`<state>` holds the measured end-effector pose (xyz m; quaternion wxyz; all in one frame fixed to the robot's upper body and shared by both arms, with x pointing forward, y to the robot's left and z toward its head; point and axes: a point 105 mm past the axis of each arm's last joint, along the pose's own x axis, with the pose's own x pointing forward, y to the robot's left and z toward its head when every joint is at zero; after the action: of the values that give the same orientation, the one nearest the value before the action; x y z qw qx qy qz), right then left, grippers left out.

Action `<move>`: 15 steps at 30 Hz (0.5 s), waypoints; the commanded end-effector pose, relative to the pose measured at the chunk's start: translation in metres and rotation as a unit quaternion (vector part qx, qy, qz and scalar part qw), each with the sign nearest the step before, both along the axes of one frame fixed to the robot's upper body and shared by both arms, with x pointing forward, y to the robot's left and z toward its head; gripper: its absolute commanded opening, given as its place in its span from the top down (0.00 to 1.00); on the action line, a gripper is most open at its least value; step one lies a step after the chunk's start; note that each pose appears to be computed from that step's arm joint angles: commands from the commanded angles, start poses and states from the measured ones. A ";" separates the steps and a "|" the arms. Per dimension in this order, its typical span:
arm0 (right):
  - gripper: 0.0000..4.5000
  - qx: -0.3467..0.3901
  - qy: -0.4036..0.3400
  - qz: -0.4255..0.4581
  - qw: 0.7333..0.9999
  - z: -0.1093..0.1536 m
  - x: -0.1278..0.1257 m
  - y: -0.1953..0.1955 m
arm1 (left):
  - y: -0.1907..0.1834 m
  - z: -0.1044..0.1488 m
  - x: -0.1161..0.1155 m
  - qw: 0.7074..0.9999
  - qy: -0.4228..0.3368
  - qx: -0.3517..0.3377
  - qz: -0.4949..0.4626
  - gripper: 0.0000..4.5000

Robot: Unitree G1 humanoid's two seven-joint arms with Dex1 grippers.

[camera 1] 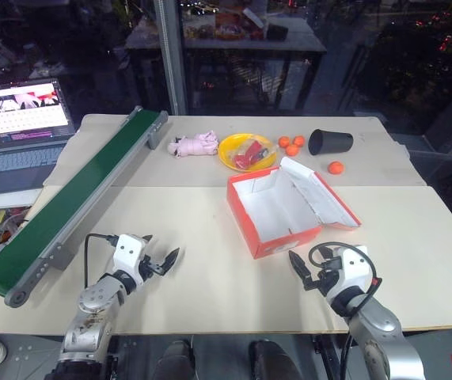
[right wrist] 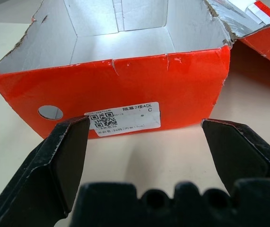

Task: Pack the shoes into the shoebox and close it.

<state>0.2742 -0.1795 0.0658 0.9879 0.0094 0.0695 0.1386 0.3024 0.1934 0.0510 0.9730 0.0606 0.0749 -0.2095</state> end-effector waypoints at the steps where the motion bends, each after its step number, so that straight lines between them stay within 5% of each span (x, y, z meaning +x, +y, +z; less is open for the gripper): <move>1: 0.01 -0.007 -0.039 -0.005 0.999 0.022 0.002 -0.007 | 0.005 0.016 0.010 1.000 -0.022 -0.002 -0.004 0.00; 9: 0.01 -0.001 -0.104 0.100 0.990 0.110 0.018 0.016 | 0.036 0.088 0.052 0.992 -0.118 -0.034 0.033 0.00; 15: 0.01 -0.015 -0.110 0.171 0.979 0.134 0.032 0.043 | 0.043 0.125 0.063 0.985 -0.160 -0.024 0.063 0.00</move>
<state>0.3075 -0.1427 0.1931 0.9580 -0.0269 -0.0299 0.2839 0.3660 0.2311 0.1559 0.9858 0.0515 -0.0562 -0.1498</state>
